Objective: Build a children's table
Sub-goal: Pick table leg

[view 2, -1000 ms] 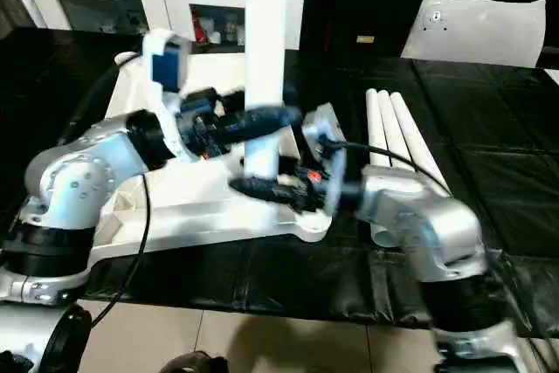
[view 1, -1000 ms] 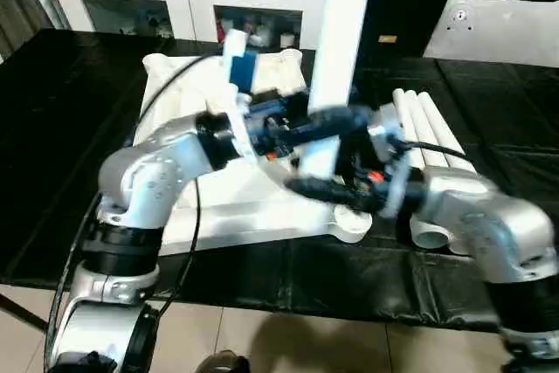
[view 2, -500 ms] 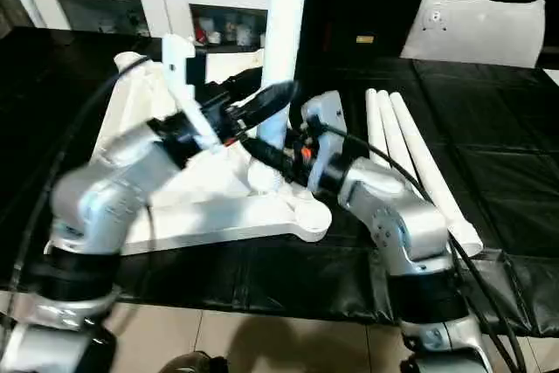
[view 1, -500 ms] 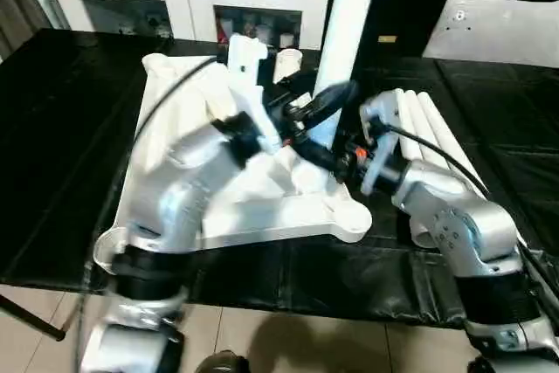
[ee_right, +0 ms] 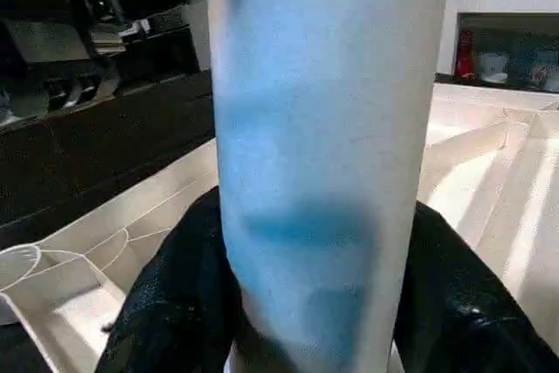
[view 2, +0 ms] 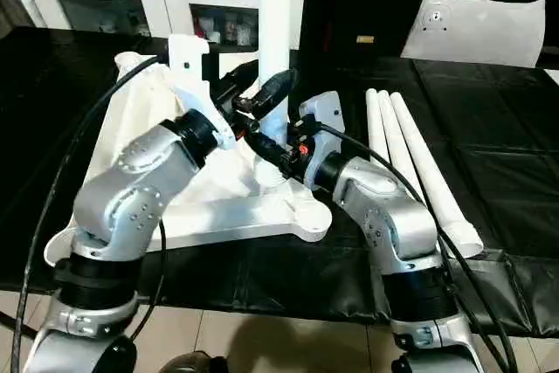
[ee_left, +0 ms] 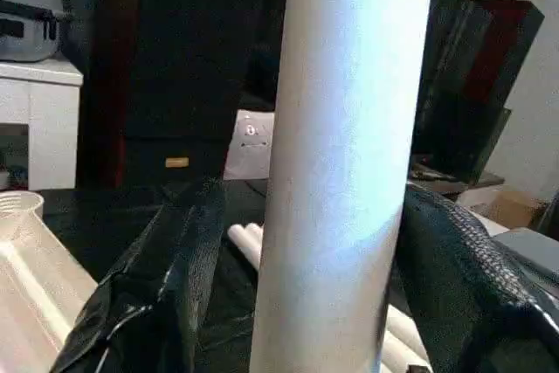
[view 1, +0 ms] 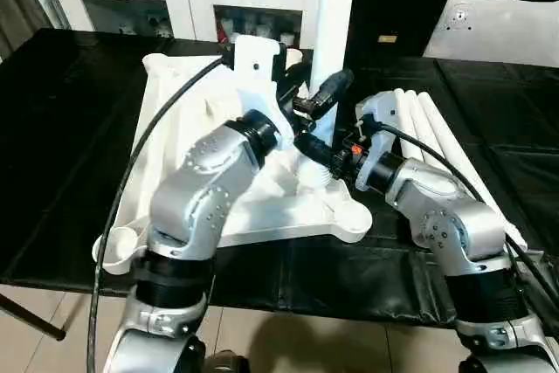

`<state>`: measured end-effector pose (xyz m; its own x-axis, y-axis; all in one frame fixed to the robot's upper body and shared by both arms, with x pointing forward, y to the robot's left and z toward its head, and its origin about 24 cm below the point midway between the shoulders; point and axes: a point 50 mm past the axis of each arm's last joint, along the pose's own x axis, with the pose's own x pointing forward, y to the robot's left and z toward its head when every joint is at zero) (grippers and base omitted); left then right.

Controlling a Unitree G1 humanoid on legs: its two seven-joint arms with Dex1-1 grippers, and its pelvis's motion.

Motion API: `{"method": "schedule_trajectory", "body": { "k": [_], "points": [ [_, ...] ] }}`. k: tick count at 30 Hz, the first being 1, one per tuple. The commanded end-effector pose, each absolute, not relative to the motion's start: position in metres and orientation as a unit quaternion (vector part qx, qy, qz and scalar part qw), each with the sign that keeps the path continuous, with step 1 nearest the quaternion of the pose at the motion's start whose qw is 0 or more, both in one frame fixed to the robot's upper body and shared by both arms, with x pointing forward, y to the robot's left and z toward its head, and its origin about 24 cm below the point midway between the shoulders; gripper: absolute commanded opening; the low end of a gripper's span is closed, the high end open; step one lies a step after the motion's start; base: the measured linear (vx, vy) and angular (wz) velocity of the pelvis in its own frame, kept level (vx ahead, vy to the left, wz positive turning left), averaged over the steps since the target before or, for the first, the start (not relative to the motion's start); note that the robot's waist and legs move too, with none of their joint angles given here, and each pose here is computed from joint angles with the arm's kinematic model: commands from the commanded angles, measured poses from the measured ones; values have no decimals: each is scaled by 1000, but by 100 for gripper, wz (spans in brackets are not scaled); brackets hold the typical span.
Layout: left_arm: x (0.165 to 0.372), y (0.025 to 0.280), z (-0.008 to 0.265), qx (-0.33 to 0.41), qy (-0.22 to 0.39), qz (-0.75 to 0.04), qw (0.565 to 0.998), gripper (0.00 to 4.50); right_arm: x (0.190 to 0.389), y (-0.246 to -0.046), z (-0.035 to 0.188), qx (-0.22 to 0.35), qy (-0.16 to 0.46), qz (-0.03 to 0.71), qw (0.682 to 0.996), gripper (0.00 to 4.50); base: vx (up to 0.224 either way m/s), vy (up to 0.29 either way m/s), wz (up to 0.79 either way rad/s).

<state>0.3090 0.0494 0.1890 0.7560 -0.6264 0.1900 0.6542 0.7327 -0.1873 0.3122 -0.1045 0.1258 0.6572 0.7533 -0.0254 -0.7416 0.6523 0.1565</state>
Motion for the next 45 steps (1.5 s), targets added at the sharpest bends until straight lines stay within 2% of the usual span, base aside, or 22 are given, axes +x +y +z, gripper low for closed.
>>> {"method": "schedule_trajectory", "body": {
  "k": [1, 10, 12, 17, 21, 25, 28, 31, 32, 35, 40, 41, 45],
  "points": [
    [308, 50, 190, -119, -62, -340, 931, 280, 316, -106, 136, 60, 20, 406, 912, 193, 0, 0, 0],
    [306, 47, 192, -132, -64, -356, 923, 273, 318, -106, 135, 58, 18, 407, 912, 193, 0, 0, 0],
    [306, 47, 192, -124, -66, -359, 923, 241, 318, -105, 135, 57, 18, 407, 912, 193, 0, 0, 0],
    [307, 50, 189, -52, -71, -372, 924, 224, 319, -105, 136, 54, 17, 408, 911, 193, 0, 0, 0],
    [311, 57, 190, -43, -72, -368, 926, 192, 318, -105, 135, 52, 17, 411, 910, 193, 0, 0, 0],
    [312, 60, 190, -42, -73, -370, 925, 186, 318, -105, 135, 50, 16, 412, 910, 193, 0, 0, 0],
    [312, 61, 191, -61, -73, -371, 924, 185, 318, -104, 136, 48, 16, 415, 909, 193, 0, 0, 0],
    [312, 60, 193, -97, -73, -371, 921, 185, 317, -104, 136, 46, 18, 421, 906, 193, 0, 0, 0],
    [312, 60, 195, -135, -71, -369, 917, 185, 315, -103, 136, 41, 21, 428, 903, 193, 0, 0, 0],
    [314, 63, 196, -157, -68, -363, 916, 185, 314, -102, 135, 36, 23, 432, 901, 193, 0, 0, 0],
    [319, 68, 196, -148, -65, -352, 922, 185, 314, -102, 136, 39, 27, 433, 900, 193, 0, 0, 0],
    [321, 71, 196, -142, -64, -349, 924, 185, 315, -103, 138, 46, 28, 434, 899, 249, 0, 0, 0],
    [324, 78, 197, -130, -61, -348, 927, 185, 313, -106, 143, 62, 27, 449, 891, 282, 0, 0, 0]
  ]
}}
